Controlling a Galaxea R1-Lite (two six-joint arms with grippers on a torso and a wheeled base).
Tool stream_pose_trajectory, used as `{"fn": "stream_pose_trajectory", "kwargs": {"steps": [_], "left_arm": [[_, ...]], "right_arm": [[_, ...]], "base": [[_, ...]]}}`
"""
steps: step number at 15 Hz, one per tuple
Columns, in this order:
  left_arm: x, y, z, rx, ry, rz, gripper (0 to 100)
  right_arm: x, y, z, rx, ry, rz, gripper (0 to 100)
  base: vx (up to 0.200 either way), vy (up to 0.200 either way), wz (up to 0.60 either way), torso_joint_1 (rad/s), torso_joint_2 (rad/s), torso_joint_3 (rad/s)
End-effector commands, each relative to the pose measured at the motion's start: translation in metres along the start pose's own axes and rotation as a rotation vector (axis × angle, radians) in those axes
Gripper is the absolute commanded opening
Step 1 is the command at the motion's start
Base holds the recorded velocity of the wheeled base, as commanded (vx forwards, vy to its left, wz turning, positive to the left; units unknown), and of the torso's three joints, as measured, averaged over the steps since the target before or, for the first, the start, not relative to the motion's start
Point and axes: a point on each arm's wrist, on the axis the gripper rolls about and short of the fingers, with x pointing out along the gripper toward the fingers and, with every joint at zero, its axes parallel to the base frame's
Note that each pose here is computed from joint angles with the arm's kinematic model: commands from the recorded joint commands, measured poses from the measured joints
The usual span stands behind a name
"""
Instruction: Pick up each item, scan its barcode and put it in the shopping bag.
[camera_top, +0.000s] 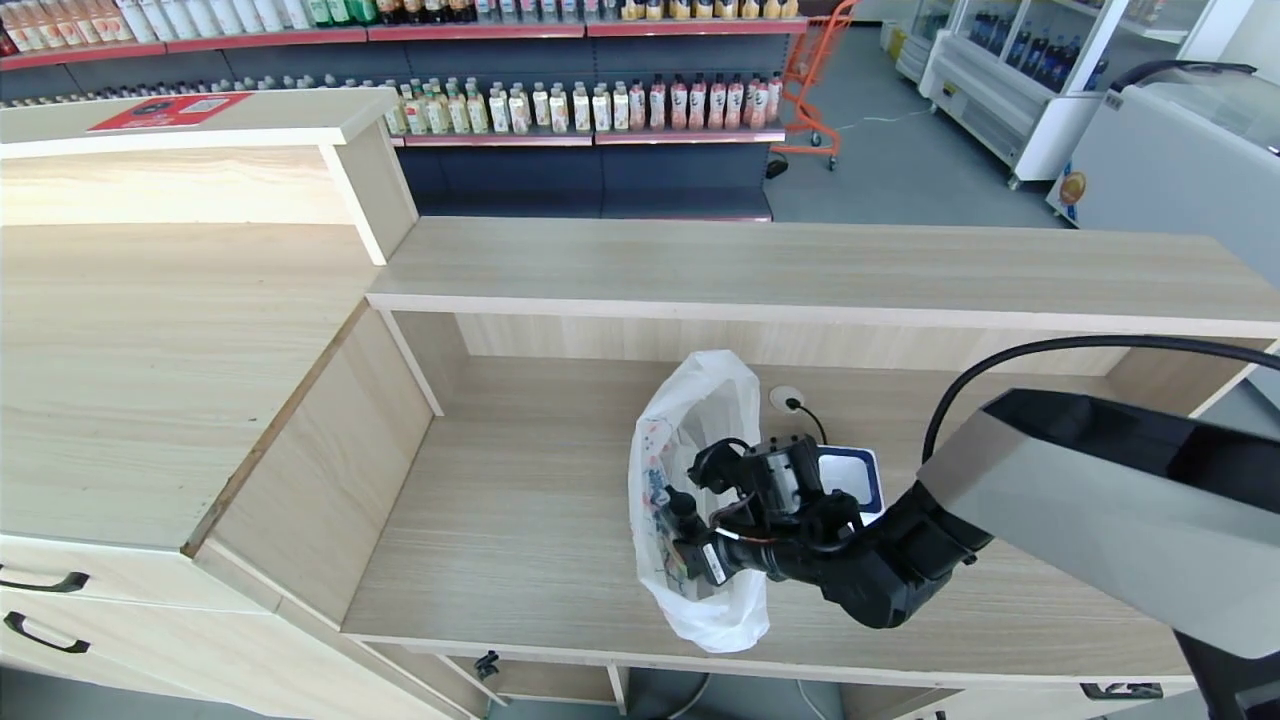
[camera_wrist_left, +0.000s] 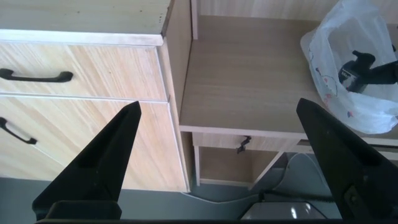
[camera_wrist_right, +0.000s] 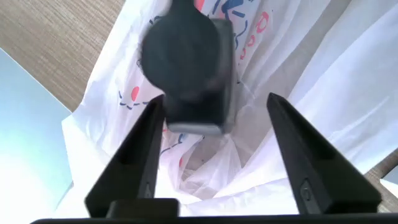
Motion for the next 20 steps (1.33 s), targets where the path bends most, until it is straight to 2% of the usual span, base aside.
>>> {"fn": "stream_pose_trajectory", "kwargs": {"steps": [1,2,4,5,7,8,11,14,20], "left_arm": [[0.0,0.0,0.0,0.0,0.0,0.0,100],[0.0,0.0,0.0,0.0,0.001,-0.002,100],[0.0,0.0,0.0,0.0,0.001,0.0,100],[0.0,0.0,0.0,0.0,0.001,0.0,100],[0.0,0.0,0.0,0.0,0.001,0.0,100],[0.0,0.0,0.0,-0.002,0.001,0.0,100],[0.0,0.0,0.0,0.0,0.001,0.0,100],[0.0,0.0,0.0,0.0,0.001,0.0,100],[0.0,0.0,0.0,0.0,0.001,0.0,100]], "right_arm": [[-0.003,-0.003,0.003,0.011,-0.029,-0.006,100],[-0.015,-0.007,0.017,0.052,-0.078,-0.012,100],[-0.055,-0.01,0.044,0.237,-0.159,-0.003,100],[-0.086,-0.016,0.051,0.332,-0.186,-0.009,100],[-0.143,-0.032,0.062,0.434,-0.274,-0.029,100],[-0.188,-0.04,0.07,0.532,-0.349,-0.043,100],[-0.278,-0.034,0.072,0.634,-0.347,-0.052,100],[-0.306,-0.027,0.055,0.65,-0.333,-0.068,100],[-0.314,-0.028,0.055,0.645,-0.358,-0.079,100]], "base": [[0.0,0.0,0.0,0.0,0.0,0.0],[0.0,0.0,0.0,0.0,0.0,0.0],[0.0,0.0,0.0,0.0,0.0,0.0],[0.0,0.0,0.0,0.0,0.0,0.0],[0.0,0.0,0.0,0.0,0.0,0.0],[0.0,0.0,0.0,0.0,0.0,0.0],[0.0,0.0,0.0,0.0,0.0,0.0],[0.0,0.0,0.0,0.0,0.0,0.0],[0.0,0.0,0.0,0.0,0.0,0.0]]}}
